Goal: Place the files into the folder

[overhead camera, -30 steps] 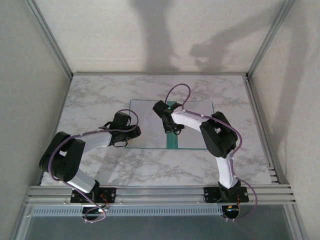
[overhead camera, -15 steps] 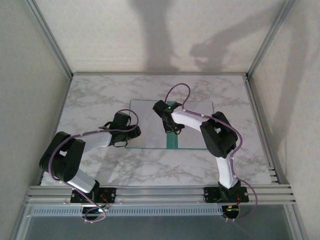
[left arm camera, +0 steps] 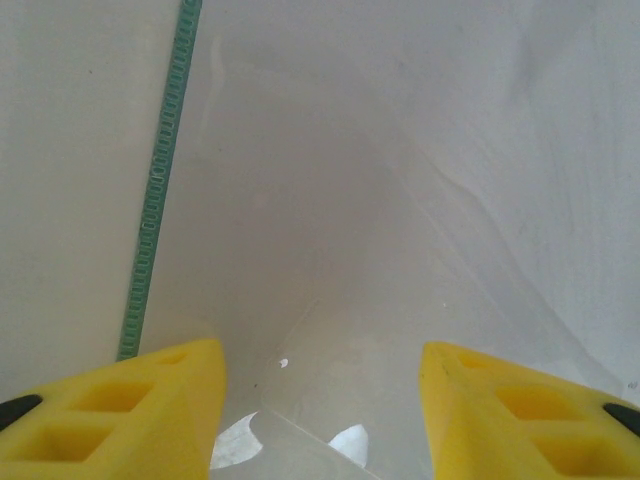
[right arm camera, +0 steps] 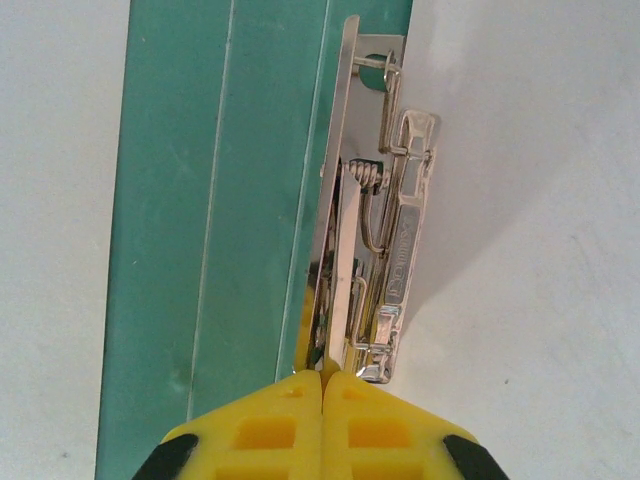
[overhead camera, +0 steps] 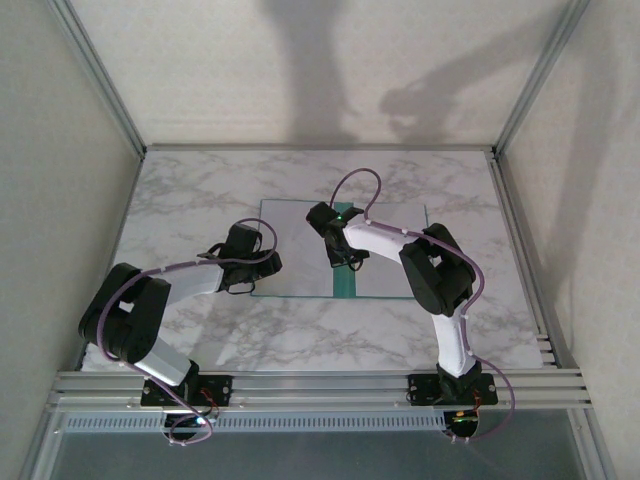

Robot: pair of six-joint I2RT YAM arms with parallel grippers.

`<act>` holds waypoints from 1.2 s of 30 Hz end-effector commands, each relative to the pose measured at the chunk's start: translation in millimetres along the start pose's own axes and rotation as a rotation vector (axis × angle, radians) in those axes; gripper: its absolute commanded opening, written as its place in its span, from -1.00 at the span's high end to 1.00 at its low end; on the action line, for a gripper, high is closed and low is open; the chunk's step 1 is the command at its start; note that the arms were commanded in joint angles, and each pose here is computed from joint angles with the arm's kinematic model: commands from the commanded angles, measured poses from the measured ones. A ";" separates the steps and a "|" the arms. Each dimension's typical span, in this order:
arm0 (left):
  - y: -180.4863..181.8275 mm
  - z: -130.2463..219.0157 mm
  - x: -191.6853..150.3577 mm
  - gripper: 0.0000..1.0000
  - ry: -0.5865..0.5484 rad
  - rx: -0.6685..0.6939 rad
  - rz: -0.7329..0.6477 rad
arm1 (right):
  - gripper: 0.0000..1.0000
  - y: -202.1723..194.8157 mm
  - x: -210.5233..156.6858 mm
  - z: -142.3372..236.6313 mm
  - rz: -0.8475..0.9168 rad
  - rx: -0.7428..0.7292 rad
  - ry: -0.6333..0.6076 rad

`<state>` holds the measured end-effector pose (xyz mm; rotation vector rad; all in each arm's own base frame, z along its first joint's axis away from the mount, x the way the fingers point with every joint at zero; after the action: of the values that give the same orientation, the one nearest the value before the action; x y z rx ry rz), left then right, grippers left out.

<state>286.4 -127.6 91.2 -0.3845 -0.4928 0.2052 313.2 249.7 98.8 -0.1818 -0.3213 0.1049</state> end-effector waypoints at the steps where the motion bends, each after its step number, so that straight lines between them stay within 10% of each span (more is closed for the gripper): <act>1: 12.4 -7.2 -12.0 -0.07 0.055 0.041 0.007 | 1.00 -8.4 -35.6 -38.4 0.033 -0.063 0.180; 36: 11.1 -7.6 -12.0 -0.03 0.056 0.031 0.008 | 1.00 3.4 -14.4 -15.1 -0.007 0.028 0.159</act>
<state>286.5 -127.6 90.2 -0.3836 -0.4911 0.2054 315.4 251.2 102.9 -0.1456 -0.2941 0.0791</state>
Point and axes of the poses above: each hand's point on the last joint's axis, 136 mm out from that joint toward the fingers, its own z axis back along the fingers, its own y axis along the line the jaws close on, x = y × z, the point moved 8 cm from there along z, back along the fingers, and after that the axes turned 6 degrees about -z, right-handed, at the moved point
